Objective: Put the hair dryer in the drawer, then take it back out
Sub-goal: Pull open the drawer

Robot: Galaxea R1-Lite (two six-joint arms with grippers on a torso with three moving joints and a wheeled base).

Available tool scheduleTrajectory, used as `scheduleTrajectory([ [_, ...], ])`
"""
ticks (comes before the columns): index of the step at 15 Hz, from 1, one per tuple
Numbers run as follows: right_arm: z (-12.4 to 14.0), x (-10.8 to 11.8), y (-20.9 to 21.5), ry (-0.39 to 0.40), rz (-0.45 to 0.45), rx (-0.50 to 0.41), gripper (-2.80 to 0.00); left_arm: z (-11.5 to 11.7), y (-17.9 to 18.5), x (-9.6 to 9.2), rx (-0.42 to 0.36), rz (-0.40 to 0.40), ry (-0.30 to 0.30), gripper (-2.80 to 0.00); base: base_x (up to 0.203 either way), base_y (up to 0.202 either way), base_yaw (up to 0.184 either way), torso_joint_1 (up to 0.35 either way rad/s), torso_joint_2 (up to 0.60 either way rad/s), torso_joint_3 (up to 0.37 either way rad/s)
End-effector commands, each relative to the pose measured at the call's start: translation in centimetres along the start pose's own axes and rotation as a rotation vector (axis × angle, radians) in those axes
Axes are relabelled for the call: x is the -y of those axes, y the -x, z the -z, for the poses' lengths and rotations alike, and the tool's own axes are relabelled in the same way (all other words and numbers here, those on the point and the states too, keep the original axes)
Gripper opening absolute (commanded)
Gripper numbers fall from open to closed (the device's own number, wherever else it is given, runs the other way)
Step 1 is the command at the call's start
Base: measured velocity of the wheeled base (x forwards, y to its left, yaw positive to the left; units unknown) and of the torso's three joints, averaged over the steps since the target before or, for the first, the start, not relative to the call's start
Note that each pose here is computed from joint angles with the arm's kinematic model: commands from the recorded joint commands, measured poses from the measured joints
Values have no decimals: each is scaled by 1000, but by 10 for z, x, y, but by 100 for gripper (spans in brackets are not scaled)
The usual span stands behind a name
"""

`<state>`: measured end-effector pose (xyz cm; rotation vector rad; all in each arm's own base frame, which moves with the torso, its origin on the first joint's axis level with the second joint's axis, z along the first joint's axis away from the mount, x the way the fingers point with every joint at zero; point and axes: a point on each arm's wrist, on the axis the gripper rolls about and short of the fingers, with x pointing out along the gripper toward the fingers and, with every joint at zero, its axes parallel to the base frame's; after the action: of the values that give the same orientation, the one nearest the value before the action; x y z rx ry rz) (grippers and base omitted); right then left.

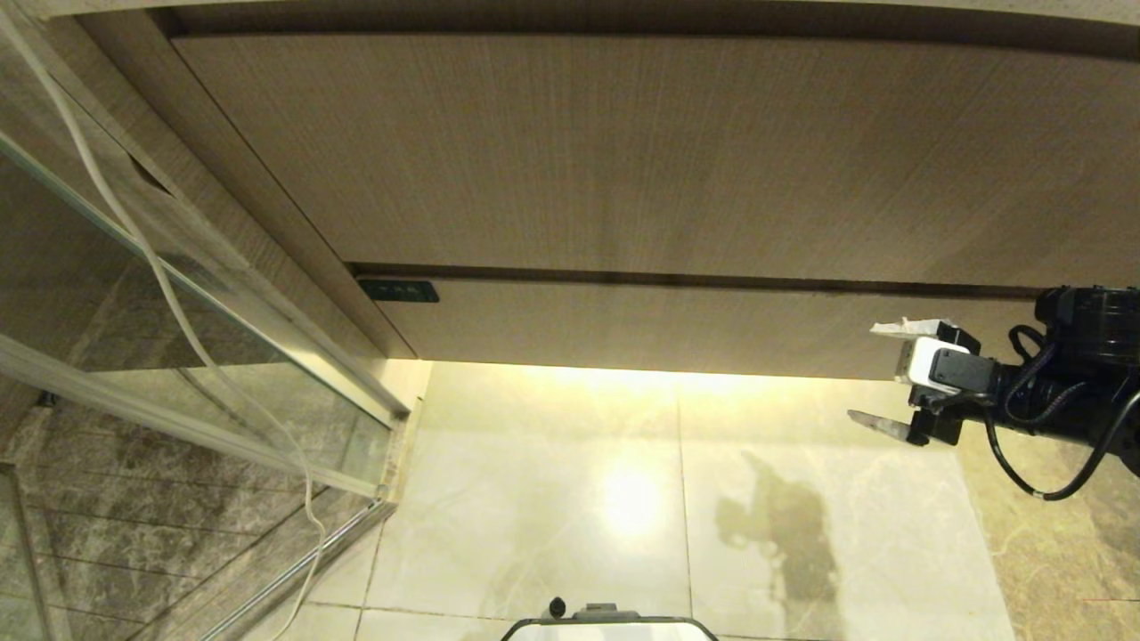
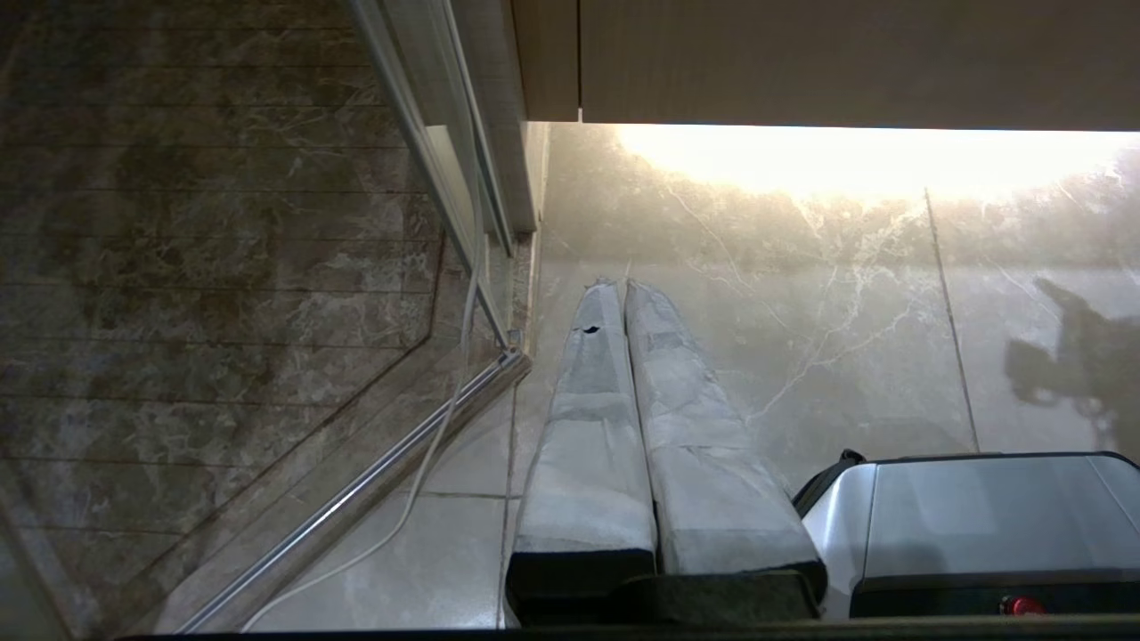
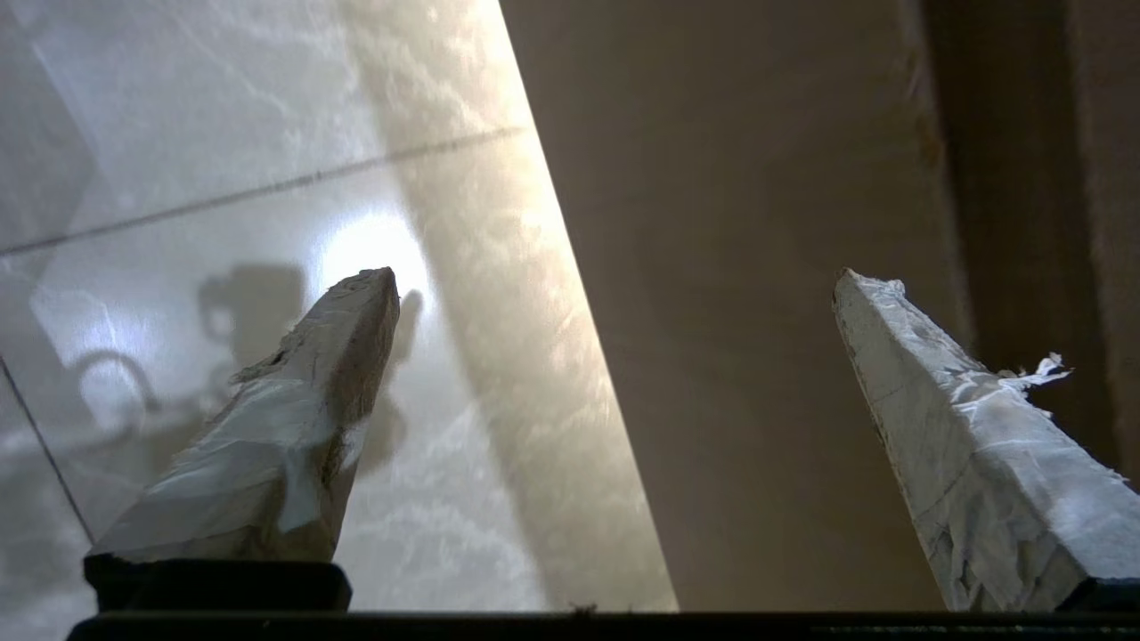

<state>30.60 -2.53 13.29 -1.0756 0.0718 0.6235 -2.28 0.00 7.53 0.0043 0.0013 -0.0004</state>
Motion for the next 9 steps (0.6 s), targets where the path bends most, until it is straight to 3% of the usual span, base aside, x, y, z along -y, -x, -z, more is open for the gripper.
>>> scheduleTrajectory([
  [1,-9,5,6,39,22,32,0,0,0,0,-2,0,0,-280,0,0,0,0,0,0],
  [9,-6,14,-16,63,37,49,0,0,0,0,-1,0,0,-280,0,0,0,0,0,0],
])
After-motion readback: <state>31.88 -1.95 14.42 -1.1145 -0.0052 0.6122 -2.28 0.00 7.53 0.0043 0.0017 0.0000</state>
